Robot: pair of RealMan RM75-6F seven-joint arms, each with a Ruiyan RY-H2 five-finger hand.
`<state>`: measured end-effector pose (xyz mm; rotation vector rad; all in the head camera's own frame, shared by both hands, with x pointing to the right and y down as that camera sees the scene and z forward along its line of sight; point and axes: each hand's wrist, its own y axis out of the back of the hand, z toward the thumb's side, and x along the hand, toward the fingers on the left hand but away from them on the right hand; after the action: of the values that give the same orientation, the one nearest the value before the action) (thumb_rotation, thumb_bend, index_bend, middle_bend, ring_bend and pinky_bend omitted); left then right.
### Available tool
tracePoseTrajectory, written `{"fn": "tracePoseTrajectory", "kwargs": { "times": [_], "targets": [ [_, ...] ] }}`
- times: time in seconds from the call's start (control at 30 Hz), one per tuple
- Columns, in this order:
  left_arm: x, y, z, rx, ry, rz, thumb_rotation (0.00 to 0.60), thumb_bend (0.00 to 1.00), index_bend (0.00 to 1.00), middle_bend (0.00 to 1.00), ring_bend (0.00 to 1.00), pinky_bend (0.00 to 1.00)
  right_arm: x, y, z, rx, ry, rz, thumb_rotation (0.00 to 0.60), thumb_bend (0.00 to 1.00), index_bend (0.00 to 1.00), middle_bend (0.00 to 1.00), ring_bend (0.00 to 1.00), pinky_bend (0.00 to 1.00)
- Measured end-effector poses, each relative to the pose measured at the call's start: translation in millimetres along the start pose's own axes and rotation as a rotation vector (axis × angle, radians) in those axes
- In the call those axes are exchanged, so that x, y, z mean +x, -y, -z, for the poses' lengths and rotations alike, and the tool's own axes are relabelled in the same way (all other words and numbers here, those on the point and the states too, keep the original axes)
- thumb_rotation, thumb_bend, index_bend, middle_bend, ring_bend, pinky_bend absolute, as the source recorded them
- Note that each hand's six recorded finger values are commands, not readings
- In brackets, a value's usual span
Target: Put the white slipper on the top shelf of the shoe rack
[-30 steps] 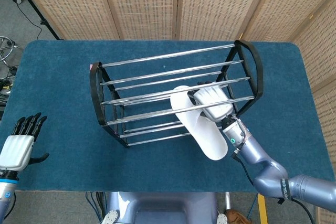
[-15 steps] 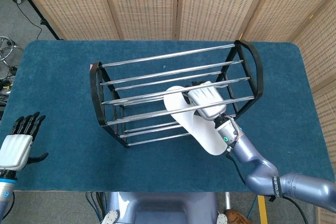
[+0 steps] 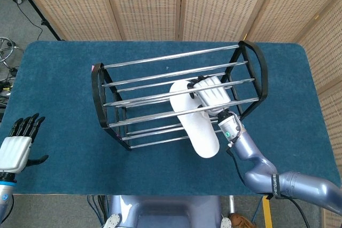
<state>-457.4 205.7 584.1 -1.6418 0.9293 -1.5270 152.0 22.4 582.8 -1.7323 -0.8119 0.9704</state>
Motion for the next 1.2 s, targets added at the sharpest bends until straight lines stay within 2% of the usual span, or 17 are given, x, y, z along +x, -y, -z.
{"fn": "tracePoseTrajectory", "kwargs": {
  "times": [0.33,0.93,1.2],
  "targets": [
    [1.7,0.9,2.7,-0.004,-0.008,0.006,0.6,0.0,0.0,0.0,0.0,0.0,-11.0,2.8,9.6,-0.025,0.056,-0.003,0.6,0.36,0.63,0.55,0.49,0.61],
    [2.9,-0.9,5.9,-0.019,-0.018,0.005,0.6,0.0,0.0,0.0,0.0,0.0,-31.5,-5.2,2.1,-0.059,0.083,0.023,0.6,0.36,0.63,0.55,0.49,0.61],
    [3.5,-0.8,7.1,-0.024,-0.019,0.007,0.6,0.0,0.0,0.0,0.0,0.0,-36.9,-2.2,2.8,-0.061,0.111,0.022,0.6,0.36,0.63,0.55,0.49,0.61]
  ]
}}
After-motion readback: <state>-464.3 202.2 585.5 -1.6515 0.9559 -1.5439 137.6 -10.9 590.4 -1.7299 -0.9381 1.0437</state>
